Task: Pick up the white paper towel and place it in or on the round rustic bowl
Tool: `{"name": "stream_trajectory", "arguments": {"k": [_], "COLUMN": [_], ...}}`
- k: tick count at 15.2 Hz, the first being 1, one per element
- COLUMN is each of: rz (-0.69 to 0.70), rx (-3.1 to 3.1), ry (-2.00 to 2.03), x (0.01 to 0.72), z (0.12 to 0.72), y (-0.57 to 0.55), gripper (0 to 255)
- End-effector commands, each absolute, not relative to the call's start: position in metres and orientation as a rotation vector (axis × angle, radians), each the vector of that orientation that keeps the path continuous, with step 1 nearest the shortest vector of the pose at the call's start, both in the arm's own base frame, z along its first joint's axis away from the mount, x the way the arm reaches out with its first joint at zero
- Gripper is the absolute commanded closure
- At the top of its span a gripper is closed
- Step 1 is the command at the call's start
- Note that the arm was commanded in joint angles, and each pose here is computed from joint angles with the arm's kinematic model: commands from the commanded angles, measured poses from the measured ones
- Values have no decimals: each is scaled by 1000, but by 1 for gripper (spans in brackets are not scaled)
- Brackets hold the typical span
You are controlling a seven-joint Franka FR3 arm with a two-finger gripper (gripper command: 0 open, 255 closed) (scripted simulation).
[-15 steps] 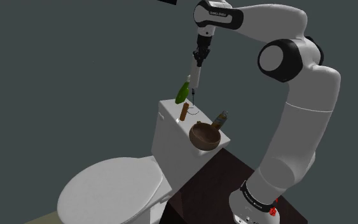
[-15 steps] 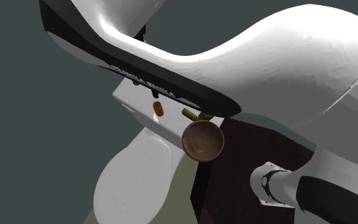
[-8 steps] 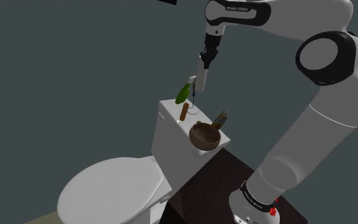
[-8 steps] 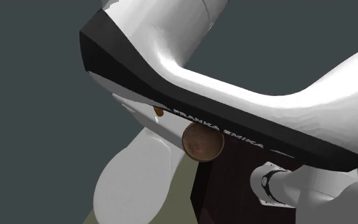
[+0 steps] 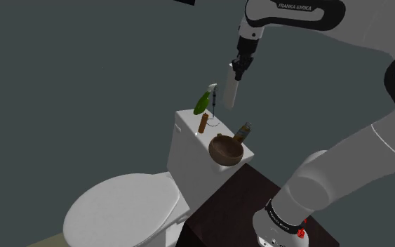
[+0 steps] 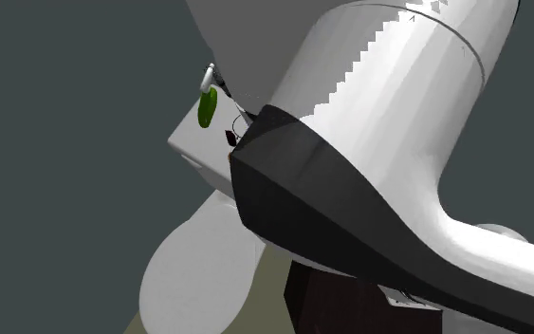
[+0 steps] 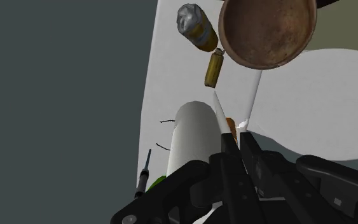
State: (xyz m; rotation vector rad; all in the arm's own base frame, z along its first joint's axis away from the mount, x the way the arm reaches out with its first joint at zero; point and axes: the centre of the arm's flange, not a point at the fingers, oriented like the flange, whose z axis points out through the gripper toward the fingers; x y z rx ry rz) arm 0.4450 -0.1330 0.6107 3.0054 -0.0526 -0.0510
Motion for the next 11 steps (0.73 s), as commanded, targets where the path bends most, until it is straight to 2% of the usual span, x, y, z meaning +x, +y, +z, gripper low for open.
{"name": "stream_trajectory", "arguments": {"k": [1,11], "rz": [-51,-51], "rx": [3005,3005], "ry": [-53,-53], "x": [421,308], "z": [618,646], "y": [-119,-51], "gripper": [255,255]}}
